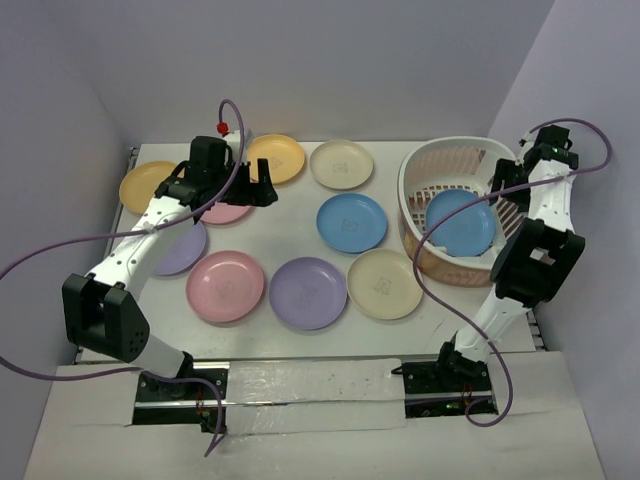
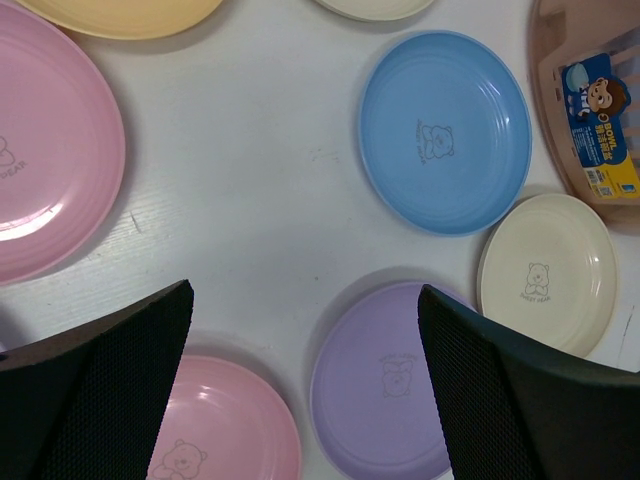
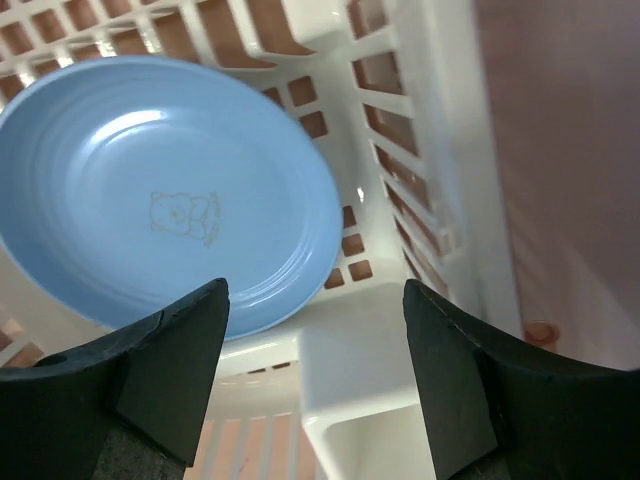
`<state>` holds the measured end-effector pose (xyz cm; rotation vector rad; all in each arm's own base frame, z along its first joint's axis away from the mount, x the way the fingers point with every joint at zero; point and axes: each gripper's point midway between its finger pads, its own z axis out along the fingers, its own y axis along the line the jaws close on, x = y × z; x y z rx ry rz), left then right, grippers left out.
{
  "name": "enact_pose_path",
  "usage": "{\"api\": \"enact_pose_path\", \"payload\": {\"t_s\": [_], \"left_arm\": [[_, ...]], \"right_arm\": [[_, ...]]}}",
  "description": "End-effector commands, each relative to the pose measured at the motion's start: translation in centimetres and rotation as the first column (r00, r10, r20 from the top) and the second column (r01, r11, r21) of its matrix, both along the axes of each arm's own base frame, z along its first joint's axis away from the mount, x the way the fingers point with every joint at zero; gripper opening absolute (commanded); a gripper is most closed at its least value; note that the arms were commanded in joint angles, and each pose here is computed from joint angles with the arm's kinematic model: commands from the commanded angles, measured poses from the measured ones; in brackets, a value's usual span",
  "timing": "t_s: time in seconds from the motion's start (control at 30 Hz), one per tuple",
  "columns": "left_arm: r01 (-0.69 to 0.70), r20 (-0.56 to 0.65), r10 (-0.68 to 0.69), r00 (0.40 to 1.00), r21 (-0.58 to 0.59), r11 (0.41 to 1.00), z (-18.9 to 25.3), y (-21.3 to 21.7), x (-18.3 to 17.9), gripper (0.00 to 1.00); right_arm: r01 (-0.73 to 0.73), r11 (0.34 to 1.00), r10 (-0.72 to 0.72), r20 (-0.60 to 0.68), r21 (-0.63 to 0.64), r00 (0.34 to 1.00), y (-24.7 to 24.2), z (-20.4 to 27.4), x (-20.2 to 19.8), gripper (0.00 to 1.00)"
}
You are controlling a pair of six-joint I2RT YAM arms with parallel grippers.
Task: Place the plates into the plastic bin on the countertop
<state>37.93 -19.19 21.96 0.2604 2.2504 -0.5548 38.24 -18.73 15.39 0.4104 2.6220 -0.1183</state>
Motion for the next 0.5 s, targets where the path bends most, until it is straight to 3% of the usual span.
{"api": "enact_pose_path", "payload": {"t_s": [0.0, 0.13, 0.27, 0.37, 0.4, 0.47], "left_arm": [[0.003, 0.076, -0.001, 0.997, -0.019, 1.0, 2.0, -0.2, 0.8, 0.99], [0.003, 0.088, -0.001, 0.996, -0.021, 1.0, 2.4, 0.0, 0.6, 0.99], [-0.004, 0.095, 0.005, 0.996, -0.017, 1.0, 2.6, 0.7, 0.5, 0.99], [-0.009, 0.092, 0.011, 0.996, -0.022, 1.0, 2.6, 1.3, 0.5, 0.99], [-0.012, 0.092, 0.014, 0.996, -0.025, 1.0, 2.7, 1.4, 0.6, 0.99], [-0.03, 0.09, 0.033, 0.995, -0.039, 0.999, 3.1, 2.3, 0.9, 0.99]], "right_arm": [[-0.131, 0.991, 0.137, 0.184, -0.04, 0.973, 4.2, 7.7, 2.0, 0.77], [-0.321, 0.939, 0.345, 0.31, -0.127, 0.886, 10.2, 13.5, 3.1, 0.78], [-0.572, 0.79, 0.61, 0.379, -0.221, 0.696, 21.9, 17.6, 3.8, 0.77], [-0.684, 0.686, 0.725, 0.322, -0.248, 0.609, 29.3, 16.0, 4.0, 0.69], [-0.675, 0.691, 0.721, 0.313, -0.259, 0.618, 29.1, 16.0, 4.1, 0.67], [-0.76, 0.602, 0.797, 0.238, -0.243, 0.555, 35.2, 12.6, 3.7, 0.59]]}}
